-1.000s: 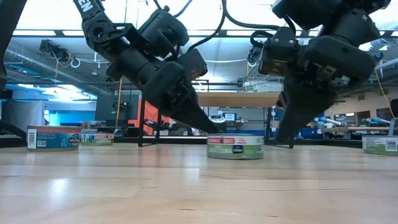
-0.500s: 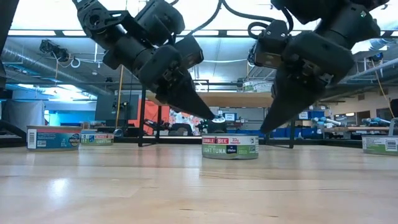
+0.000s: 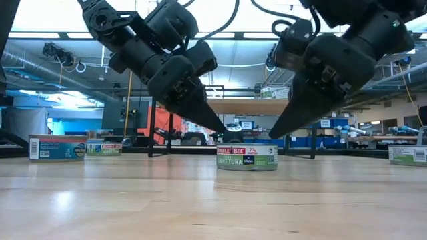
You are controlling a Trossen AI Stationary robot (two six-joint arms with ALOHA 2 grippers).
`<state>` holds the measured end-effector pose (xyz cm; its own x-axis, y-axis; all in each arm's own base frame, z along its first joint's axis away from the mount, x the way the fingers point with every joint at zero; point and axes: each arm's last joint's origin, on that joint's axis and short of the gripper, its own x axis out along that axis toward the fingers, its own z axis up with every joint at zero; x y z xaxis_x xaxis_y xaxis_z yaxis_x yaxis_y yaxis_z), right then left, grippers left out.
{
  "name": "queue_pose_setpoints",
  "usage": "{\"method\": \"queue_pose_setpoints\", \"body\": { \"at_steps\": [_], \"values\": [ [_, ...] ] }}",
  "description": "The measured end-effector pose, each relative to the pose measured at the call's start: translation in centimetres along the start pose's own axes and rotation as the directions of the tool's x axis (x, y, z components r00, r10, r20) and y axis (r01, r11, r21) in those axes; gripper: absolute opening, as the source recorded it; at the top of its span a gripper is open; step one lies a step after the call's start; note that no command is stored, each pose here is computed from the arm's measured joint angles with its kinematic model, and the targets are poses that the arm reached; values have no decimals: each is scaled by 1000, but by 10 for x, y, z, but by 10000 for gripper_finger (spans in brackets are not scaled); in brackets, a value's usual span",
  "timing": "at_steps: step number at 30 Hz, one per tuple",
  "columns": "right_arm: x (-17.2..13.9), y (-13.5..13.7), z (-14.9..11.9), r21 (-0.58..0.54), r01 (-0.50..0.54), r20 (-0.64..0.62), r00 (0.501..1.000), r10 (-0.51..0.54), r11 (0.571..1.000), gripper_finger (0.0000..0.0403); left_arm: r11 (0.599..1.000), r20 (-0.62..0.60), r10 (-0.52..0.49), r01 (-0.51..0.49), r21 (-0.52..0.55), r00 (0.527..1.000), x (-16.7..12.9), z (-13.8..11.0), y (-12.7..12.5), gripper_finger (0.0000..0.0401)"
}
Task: Stack canned seafood by type on shelf
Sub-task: Stack the green tuna can on the bottom green tuna can on the shelf
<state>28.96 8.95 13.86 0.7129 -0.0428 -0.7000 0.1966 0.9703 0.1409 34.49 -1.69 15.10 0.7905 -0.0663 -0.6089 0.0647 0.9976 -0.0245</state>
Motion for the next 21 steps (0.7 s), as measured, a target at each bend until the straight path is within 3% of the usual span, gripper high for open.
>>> {"method": "queue_pose_setpoints", "body": {
  "at_steps": [7,11,21],
  "values": [
    [-2,5,5,-52,24,89,996,-20,998,11,999,-78,27,-29,-19,997,0,-7,-1,18],
    [-1,2,4,-63,69,81,995,-64,996,11,994,-103,109,-110,1,989,-1,-10,-2,18],
    [0,-7,1,-63,105,22,994,-104,993,11,995,-102,97,-100,-21,990,-1,-15,-10,18]
  ]
}}
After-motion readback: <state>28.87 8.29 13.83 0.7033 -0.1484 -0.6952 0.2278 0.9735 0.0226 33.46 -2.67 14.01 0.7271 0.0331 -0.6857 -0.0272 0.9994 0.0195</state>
